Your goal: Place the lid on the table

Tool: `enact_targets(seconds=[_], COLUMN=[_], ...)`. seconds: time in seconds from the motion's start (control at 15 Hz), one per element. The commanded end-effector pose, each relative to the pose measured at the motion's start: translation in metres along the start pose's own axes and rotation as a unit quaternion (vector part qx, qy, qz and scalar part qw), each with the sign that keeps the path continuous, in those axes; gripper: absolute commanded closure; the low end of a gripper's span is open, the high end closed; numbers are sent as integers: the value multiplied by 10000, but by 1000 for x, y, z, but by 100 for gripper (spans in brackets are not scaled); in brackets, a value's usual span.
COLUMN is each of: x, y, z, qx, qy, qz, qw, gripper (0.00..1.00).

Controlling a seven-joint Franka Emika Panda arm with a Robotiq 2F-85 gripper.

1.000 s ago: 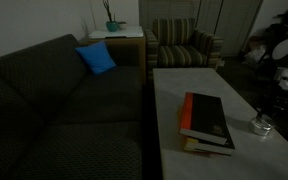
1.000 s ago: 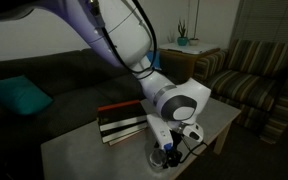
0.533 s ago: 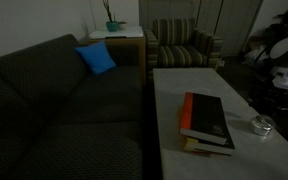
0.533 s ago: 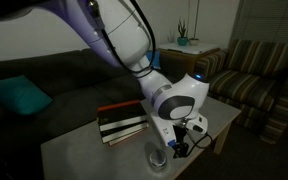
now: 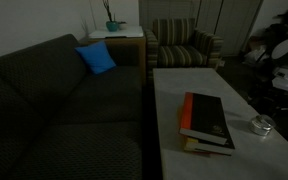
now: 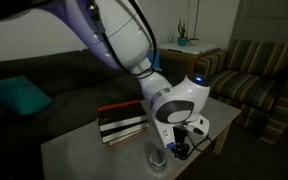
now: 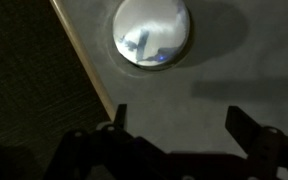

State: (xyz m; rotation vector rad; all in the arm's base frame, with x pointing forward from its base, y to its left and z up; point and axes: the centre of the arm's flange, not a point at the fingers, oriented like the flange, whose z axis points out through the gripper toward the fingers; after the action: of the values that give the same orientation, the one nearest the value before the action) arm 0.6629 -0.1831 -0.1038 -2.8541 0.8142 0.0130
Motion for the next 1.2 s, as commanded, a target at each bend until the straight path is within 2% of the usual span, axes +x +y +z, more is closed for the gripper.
enact_targets(seconds=[0.0,0.2,0.73,1.13], x=[36,34,21,13], y=[14,16,1,12], z=[57,72,83,89], qx=[107,99,-86,-385], qy=[-110,-260,-451,-922], qz=[359,496,653,1174], qw=[9992,9984,9968,9880], gripper=[0,0,0,0])
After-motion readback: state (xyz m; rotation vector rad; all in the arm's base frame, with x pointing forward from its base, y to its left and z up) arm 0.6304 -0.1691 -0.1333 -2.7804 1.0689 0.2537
